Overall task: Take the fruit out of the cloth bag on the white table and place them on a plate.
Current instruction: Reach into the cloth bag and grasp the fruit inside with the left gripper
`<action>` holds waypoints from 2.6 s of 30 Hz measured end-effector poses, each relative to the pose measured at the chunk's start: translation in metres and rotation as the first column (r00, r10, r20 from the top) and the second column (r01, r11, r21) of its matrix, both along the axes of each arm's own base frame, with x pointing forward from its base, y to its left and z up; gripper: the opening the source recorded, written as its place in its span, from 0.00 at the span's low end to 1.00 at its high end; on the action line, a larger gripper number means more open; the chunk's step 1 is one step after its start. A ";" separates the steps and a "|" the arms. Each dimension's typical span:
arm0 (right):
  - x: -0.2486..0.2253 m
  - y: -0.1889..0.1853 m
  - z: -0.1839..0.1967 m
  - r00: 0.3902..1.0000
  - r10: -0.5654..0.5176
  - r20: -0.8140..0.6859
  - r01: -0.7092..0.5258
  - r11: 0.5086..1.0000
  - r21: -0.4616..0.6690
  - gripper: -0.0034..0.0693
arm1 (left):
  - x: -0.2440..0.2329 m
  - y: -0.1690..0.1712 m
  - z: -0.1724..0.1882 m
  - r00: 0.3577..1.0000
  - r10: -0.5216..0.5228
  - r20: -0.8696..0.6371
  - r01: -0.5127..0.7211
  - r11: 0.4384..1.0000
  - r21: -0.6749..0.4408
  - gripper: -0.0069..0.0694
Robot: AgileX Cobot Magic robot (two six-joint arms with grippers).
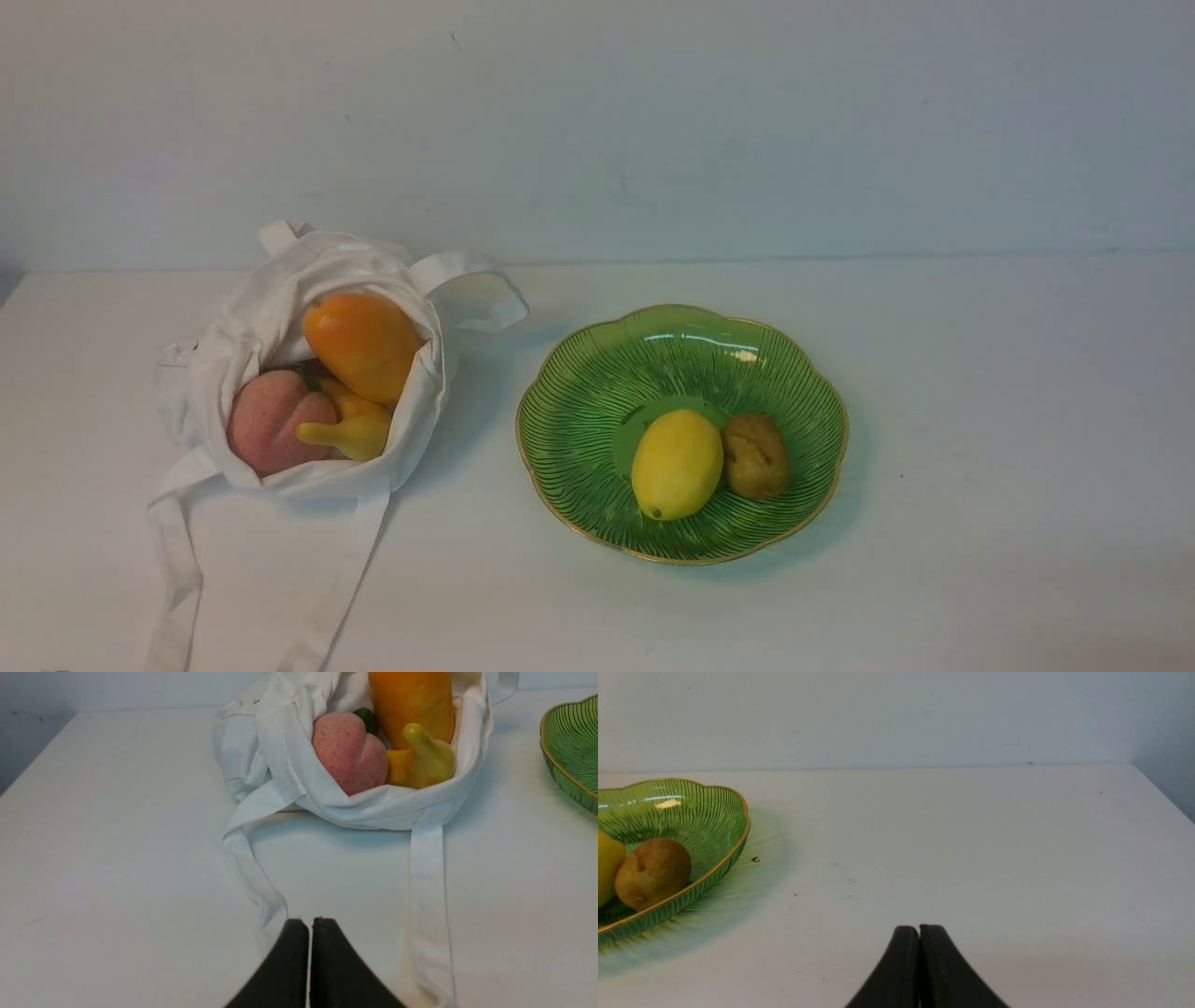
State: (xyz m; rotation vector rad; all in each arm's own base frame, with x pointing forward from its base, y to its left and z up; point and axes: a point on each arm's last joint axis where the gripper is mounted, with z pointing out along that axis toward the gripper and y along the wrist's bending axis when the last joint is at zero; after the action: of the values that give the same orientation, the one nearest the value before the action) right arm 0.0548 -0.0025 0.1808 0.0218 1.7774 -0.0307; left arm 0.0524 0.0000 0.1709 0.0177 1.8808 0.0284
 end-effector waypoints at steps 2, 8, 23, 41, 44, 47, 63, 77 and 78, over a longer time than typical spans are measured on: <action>0.000 0.000 0.000 1.000 0.000 0.000 0.000 1.000 0.000 0.03 | 0.000 0.000 0.000 1.000 0.000 0.000 0.000 1.000 0.000 0.08; 0.000 0.000 0.000 1.000 0.000 0.000 0.000 1.000 0.000 0.03 | 0.000 0.000 0.000 1.000 0.000 0.000 0.000 1.000 0.000 0.08; 0.000 0.000 0.000 1.000 0.000 0.000 0.000 1.000 0.000 0.03 | 0.000 0.000 0.000 1.000 0.000 0.000 0.000 1.000 0.000 0.08; 0.000 0.000 0.000 1.000 0.000 0.000 0.000 1.000 0.000 0.03 | 0.004 -0.002 0.018 0.978 0.047 0.203 -0.003 0.977 -0.213 0.08; 0.000 0.000 0.000 1.000 0.000 0.000 0.000 1.000 0.000 0.03 | 0.004 0.001 0.032 0.932 0.084 0.352 -0.002 0.974 -0.227 0.08; 0.000 0.000 0.000 1.000 0.000 0.000 0.000 1.000 0.000 0.03 | 0.002 0.006 0.048 0.849 0.144 0.508 0.006 0.959 -0.282 0.08; 0.000 0.000 0.000 1.000 0.000 0.000 0.000 1.000 0.000 0.03 | 0.050 -0.011 0.156 0.995 -0.019 -0.100 -0.020 0.926 -0.377 0.08; 0.000 0.000 0.000 1.000 0.000 0.000 0.000 1.000 0.000 0.03 | 0.212 -0.018 0.133 0.829 -0.251 -0.500 0.145 0.959 -0.243 0.08; 0.000 0.000 0.000 1.000 0.000 0.000 0.000 1.000 0.000 0.03 | 0.221 -0.020 0.130 0.826 -0.280 -0.490 0.180 0.953 -0.242 0.08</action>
State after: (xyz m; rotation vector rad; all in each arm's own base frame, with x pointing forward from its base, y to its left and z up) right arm 0.0548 -0.0025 0.1808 0.0218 1.7774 -0.0307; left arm 0.2731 -0.0200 0.3013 0.1389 2.4071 -0.3554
